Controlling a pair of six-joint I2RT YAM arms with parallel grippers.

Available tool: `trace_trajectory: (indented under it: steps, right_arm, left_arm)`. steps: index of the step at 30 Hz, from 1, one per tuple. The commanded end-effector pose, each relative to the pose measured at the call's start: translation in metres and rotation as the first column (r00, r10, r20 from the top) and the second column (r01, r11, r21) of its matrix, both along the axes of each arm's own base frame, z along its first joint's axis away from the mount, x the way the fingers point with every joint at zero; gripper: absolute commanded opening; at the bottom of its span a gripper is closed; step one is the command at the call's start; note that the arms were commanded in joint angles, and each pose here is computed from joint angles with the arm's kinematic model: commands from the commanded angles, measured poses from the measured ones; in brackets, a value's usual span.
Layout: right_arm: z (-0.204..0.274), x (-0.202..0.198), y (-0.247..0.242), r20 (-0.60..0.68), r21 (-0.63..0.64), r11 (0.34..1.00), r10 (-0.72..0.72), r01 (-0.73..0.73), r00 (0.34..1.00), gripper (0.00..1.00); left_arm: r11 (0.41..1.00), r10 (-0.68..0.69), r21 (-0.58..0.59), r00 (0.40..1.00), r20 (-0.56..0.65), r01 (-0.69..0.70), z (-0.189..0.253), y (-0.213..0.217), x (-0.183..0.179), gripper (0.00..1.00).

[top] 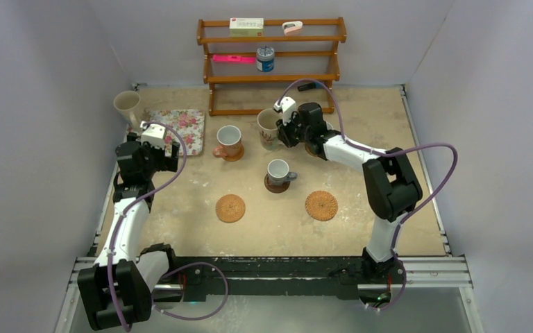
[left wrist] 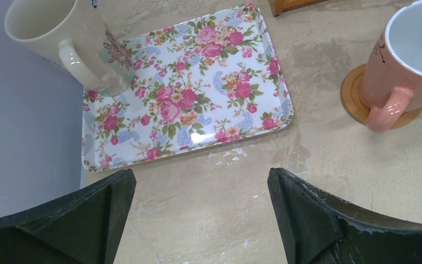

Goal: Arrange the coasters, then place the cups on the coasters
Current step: Pick up the cup at the center of the board.

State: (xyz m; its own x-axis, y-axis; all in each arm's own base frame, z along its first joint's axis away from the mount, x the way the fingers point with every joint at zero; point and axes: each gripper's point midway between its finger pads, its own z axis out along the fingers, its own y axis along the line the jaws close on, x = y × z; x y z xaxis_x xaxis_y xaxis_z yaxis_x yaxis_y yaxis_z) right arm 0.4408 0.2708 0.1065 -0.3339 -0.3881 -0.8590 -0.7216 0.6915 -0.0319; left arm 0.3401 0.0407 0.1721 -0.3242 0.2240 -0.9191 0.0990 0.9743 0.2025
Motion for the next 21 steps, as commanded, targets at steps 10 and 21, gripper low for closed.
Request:
trace_trajectory:
  steps: [10,21]
  right_arm:
    - [0.030,0.000,0.006,0.107,0.055,0.998,-0.010,0.005,0.994,0.00]
    - [0.095,-0.008,-0.002,0.251,0.127,0.992,-0.044,0.012,0.967,0.00]
  left_arm:
    - [1.000,-0.005,-0.002,0.999,0.034,0.005,0.006,0.000,0.004,0.97]
    - [1.000,0.001,0.001,0.999,0.034,-0.001,0.006,0.001,0.004,0.96]
